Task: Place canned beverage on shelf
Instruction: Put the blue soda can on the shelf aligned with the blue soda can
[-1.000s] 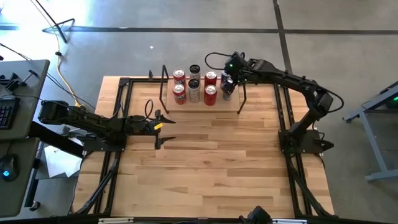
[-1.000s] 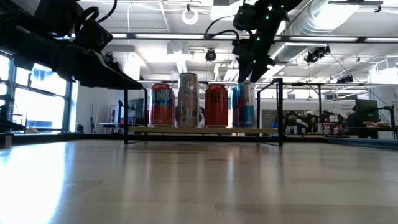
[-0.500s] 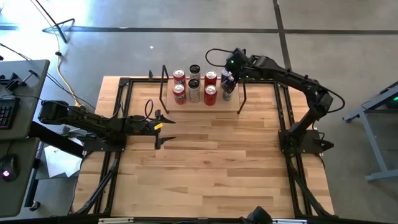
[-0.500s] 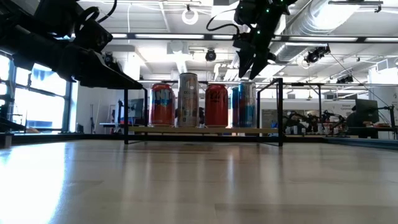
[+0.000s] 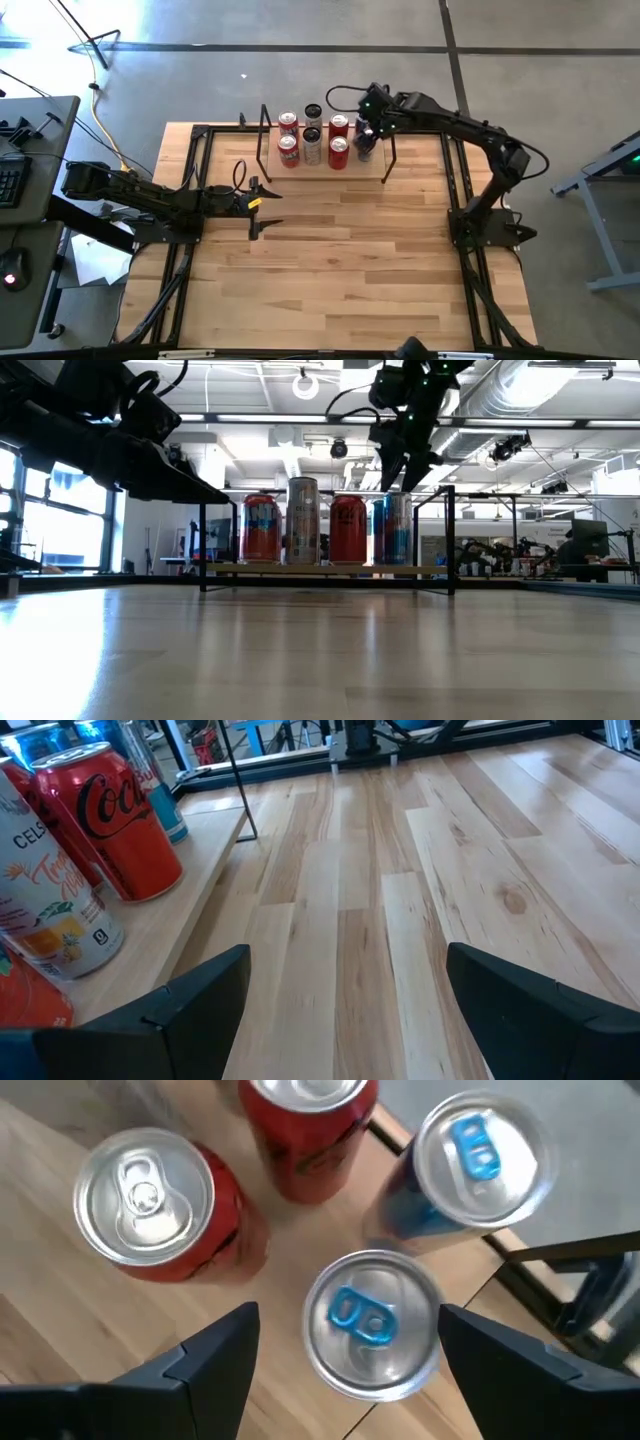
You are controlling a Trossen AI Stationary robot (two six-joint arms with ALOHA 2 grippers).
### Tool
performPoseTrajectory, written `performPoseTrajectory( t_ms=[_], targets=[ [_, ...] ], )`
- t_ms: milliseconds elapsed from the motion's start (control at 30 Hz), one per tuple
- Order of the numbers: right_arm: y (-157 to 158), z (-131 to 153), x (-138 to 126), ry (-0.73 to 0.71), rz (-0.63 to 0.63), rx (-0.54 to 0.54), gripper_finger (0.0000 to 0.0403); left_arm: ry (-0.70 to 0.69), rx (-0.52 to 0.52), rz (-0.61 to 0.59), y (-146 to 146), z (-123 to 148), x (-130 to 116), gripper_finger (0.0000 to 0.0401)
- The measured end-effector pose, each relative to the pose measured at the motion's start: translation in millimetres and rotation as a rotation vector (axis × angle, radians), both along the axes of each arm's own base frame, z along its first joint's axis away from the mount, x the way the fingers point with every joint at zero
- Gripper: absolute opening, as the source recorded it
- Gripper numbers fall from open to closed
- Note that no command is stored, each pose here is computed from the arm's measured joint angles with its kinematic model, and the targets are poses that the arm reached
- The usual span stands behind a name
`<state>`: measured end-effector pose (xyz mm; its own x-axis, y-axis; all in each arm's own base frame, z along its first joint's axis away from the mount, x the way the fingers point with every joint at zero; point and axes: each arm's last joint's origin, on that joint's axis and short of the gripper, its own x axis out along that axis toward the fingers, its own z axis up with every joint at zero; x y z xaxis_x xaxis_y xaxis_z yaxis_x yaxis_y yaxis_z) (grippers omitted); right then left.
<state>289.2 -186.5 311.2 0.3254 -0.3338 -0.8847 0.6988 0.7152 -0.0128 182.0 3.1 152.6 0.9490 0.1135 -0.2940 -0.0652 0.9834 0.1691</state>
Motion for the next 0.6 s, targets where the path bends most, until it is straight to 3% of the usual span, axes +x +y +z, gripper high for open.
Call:
performPoseTrajectory(
  t_ms=[233, 600],
  targets=[
    [-5.5, -11.1, 5.9, 0.056, -0.030, -0.032, 0.0288, 0.004, 0.000, 0.000, 0.0, -0.4, -0.1, 0.0327],
    [3.3, -9.9, 10.7, 0.068, 0.023, -0.037, 0.0218, 0.004, 0.000, 0.000, 0.0, -0.4, -0.1, 0.0327]
  ],
)
